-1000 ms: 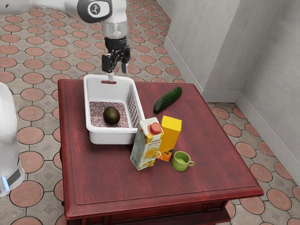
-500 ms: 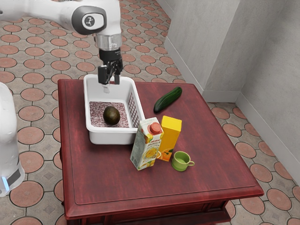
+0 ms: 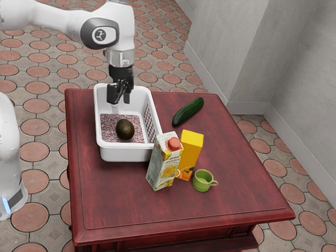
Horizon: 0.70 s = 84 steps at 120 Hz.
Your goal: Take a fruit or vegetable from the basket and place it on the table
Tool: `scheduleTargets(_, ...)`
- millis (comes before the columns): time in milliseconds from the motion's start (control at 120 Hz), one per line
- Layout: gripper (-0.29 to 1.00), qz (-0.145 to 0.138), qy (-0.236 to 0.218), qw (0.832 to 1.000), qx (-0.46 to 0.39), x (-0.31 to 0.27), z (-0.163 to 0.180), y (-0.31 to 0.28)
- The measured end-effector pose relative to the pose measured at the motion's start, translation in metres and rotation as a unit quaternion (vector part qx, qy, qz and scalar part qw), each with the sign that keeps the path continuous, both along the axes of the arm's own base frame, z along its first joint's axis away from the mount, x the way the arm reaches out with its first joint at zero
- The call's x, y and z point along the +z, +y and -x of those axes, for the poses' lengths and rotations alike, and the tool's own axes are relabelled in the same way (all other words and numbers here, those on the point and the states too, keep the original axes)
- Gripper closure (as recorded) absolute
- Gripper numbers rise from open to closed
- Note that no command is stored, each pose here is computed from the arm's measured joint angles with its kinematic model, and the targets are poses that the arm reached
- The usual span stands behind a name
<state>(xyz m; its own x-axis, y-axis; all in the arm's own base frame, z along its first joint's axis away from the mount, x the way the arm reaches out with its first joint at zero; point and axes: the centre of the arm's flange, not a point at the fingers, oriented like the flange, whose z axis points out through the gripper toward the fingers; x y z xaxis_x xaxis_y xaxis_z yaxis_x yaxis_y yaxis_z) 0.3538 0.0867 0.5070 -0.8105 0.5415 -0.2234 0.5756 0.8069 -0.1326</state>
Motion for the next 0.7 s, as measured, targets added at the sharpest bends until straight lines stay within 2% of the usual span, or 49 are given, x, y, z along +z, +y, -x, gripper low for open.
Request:
scheduleTargets(383,0.0,0.004,0.023,1.0,-0.003,-0.029,-0.014,0.0)
scheduleTargets(700,0.0,0.002,0.024,1.0,-0.01,-0.047,-0.015,-0.007)
